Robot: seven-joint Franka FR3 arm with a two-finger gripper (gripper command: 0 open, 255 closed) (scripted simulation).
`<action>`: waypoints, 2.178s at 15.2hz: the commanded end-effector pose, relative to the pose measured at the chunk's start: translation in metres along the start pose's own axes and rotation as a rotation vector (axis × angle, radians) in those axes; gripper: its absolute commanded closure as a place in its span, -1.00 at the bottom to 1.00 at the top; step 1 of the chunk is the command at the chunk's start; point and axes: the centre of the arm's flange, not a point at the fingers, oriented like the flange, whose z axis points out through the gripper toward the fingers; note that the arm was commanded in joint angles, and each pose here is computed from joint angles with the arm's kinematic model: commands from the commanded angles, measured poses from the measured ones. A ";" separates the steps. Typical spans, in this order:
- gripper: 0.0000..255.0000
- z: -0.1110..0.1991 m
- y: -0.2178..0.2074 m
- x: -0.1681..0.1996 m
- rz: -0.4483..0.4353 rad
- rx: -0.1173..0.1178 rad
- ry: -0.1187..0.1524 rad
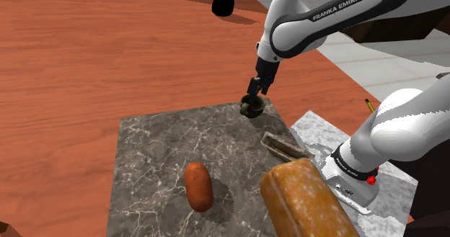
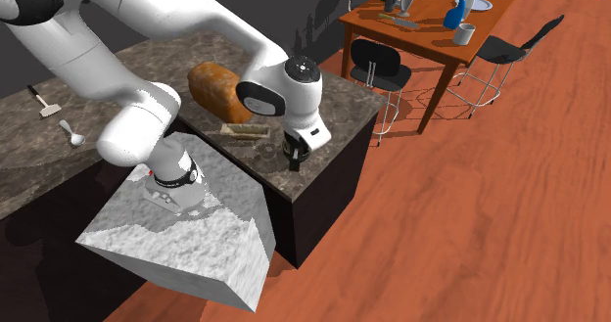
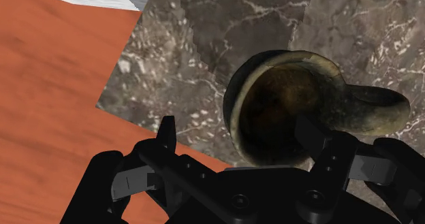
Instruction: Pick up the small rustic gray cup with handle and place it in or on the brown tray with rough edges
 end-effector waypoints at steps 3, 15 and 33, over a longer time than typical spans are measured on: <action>-1.00 0.004 0.000 0.000 0.000 0.000 0.001; 1.00 0.004 0.000 0.000 0.000 0.000 0.001; 1.00 -0.080 -0.013 -0.006 0.000 0.000 0.001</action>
